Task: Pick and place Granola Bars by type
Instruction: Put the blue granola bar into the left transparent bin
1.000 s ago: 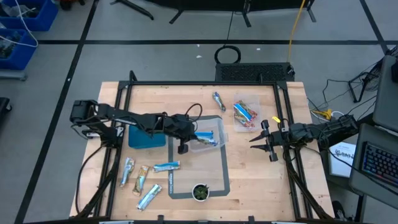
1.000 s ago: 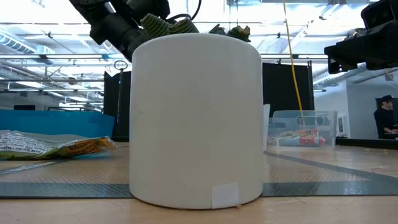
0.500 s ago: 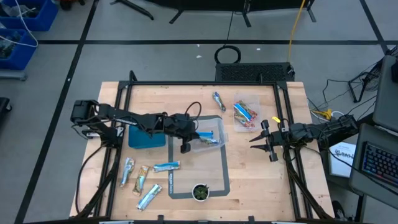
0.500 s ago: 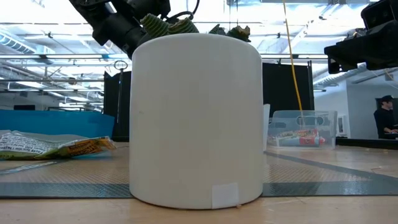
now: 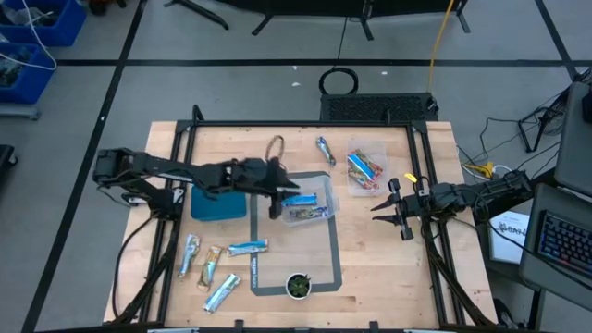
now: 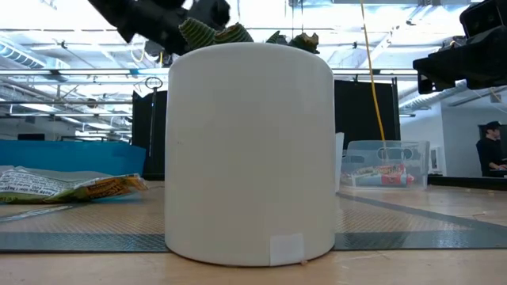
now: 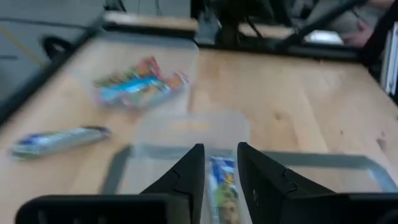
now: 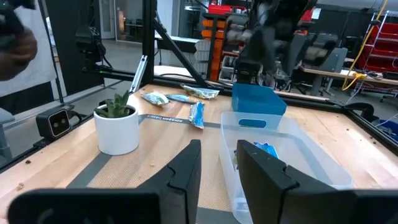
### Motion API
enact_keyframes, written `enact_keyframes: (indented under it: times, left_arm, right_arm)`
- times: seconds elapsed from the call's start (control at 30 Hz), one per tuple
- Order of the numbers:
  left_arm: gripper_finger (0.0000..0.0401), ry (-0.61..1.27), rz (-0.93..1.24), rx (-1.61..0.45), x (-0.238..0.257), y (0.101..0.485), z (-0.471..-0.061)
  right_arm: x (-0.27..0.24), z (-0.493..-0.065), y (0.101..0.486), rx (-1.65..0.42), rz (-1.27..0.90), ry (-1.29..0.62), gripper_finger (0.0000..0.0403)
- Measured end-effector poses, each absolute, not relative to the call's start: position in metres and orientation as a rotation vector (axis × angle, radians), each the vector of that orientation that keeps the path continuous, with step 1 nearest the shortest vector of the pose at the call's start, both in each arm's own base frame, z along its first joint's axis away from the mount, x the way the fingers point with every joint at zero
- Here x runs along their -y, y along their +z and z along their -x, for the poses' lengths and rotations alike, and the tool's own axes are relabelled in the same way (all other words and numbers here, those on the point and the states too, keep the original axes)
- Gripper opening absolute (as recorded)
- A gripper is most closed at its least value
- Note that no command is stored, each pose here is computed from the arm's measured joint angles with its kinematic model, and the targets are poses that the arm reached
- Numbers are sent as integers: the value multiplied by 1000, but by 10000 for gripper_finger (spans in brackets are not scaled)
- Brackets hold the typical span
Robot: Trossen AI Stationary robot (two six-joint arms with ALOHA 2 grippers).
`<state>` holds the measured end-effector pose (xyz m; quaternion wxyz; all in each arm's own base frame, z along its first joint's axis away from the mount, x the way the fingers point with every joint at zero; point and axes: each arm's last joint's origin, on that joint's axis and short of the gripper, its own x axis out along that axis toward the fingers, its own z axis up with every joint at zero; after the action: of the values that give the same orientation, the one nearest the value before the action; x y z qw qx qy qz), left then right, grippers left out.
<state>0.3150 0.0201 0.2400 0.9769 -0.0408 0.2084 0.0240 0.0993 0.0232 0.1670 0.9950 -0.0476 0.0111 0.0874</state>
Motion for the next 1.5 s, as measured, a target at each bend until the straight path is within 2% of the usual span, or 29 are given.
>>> enact_keyframes:
  times: [0.2, 0.53, 0.77, 1.17, 1.37, 1.5]
  left_arm:
    - [103, -15, 91, -201, -29, 250, -270]
    - [104, 73, 126, 25, -21, 216, -185]
    - [104, 98, 153, 94, -18, 199, -149]
    - [104, 180, 151, -56, -17, 170, -128]
    - [104, 180, 137, -81, -17, 169, -123]
    - [104, 180, 127, -94, -16, 168, -119]
  right_arm:
    - [-23, -99, 167, -23, 96, 175, 95]
    - [-23, -99, 167, -22, 96, 175, 95]
    - [-23, -99, 167, -23, 96, 175, 94]
    - [-23, -99, 167, -21, 91, 173, 94]
    - [-22, -99, 177, 75, 50, 145, 95]
    - [-22, -98, 187, 170, -68, 150, 94]
